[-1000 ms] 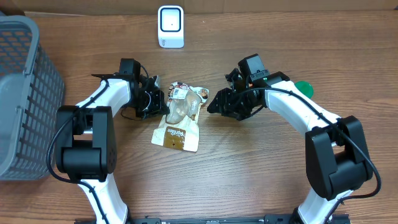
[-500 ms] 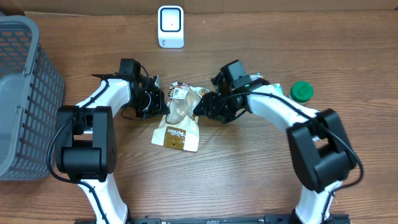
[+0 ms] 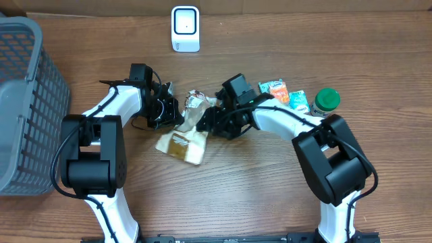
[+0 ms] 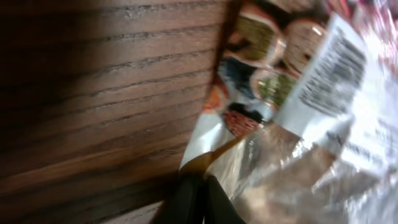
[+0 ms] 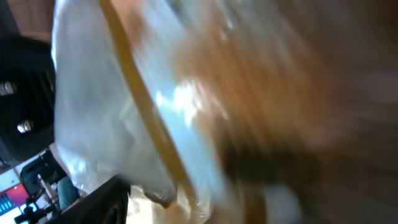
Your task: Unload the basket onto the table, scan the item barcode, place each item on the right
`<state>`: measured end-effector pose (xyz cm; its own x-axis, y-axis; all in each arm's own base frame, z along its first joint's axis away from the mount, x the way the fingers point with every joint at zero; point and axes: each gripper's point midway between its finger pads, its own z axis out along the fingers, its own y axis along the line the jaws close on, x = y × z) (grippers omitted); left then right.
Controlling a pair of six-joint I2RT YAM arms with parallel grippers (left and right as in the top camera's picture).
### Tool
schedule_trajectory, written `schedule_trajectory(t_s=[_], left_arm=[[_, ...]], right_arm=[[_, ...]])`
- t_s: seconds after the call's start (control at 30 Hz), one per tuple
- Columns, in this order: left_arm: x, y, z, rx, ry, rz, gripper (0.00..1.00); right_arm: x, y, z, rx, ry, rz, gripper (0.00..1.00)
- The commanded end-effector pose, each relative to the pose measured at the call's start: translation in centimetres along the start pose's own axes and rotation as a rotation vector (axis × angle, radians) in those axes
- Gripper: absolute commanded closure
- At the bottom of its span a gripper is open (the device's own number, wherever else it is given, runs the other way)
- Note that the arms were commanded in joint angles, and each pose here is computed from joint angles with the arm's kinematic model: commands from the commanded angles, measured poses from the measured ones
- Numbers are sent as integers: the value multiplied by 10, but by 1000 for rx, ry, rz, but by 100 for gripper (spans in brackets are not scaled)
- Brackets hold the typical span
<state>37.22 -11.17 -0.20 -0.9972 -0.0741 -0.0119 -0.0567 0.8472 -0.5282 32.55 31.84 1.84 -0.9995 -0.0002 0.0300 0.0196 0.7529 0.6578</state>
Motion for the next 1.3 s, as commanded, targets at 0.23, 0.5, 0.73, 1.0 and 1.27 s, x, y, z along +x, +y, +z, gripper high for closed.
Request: schedule_trajectory(t_s=[0.23,0.5,0.73,1.0,1.27], left_arm=[[18,23,13,-77,55,-45,96],[18,23,13,-80,55,-42,96],[18,23,13,-80,55,-42,96],[18,23,13,-80,55,-42,96],[18,23,13,-80,55,-42,96]], right_arm=[[12,-6,11,-10,62,28,34],[13,-13,-9,-98,134,54,32],[12,-21,-26,-159,169,57,32],[8,-21,-34,-204,169,57,28],[3,-23,-16,-90,108,80,23]])
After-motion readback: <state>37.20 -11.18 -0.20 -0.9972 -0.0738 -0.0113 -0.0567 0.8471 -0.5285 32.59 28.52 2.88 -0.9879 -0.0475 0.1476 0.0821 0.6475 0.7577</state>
